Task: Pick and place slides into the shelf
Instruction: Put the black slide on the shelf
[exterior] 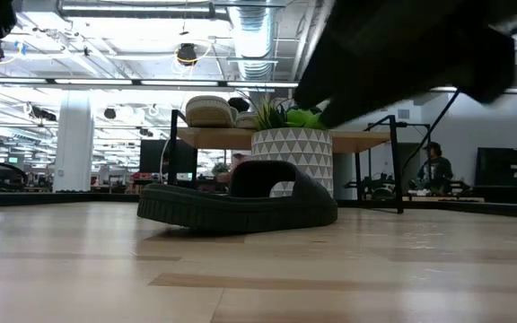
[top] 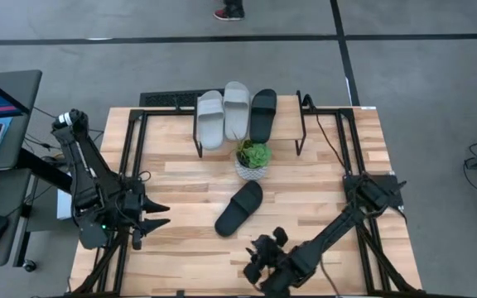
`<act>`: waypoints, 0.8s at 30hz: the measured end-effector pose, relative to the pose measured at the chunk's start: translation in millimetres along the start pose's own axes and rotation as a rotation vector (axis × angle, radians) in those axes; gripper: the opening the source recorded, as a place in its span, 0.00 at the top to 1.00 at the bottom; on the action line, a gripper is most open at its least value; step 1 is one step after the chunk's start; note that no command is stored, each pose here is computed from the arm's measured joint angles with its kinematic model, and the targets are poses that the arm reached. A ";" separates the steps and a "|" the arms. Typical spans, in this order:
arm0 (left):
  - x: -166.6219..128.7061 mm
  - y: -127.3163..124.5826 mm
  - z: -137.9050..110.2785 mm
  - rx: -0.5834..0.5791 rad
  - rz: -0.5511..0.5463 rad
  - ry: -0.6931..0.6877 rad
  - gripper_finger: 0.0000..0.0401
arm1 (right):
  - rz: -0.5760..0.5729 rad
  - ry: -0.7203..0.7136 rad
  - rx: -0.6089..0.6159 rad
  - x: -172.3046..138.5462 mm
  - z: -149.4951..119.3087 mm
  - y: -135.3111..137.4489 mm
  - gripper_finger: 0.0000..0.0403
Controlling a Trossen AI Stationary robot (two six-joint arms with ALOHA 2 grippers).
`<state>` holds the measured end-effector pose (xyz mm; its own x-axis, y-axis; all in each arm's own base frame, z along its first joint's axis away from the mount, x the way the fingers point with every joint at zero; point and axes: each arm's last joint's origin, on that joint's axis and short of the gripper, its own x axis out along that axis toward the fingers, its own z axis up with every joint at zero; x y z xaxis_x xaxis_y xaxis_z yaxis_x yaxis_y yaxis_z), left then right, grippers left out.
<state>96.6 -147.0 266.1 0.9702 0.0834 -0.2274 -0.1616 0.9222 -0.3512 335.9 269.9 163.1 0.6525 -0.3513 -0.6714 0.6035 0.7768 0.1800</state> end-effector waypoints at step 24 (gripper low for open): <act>-3.7 9.4 -10.6 0.093 -0.001 0.117 0.57 | -0.129 0.187 -0.079 11.9 96.1 7.2 0.94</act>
<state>89.6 -142.6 254.0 0.9420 0.0426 -0.3328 -0.1376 0.9537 -0.2673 392.1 221.1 225.5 0.4717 -0.3536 -0.8078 0.6338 0.7728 0.0318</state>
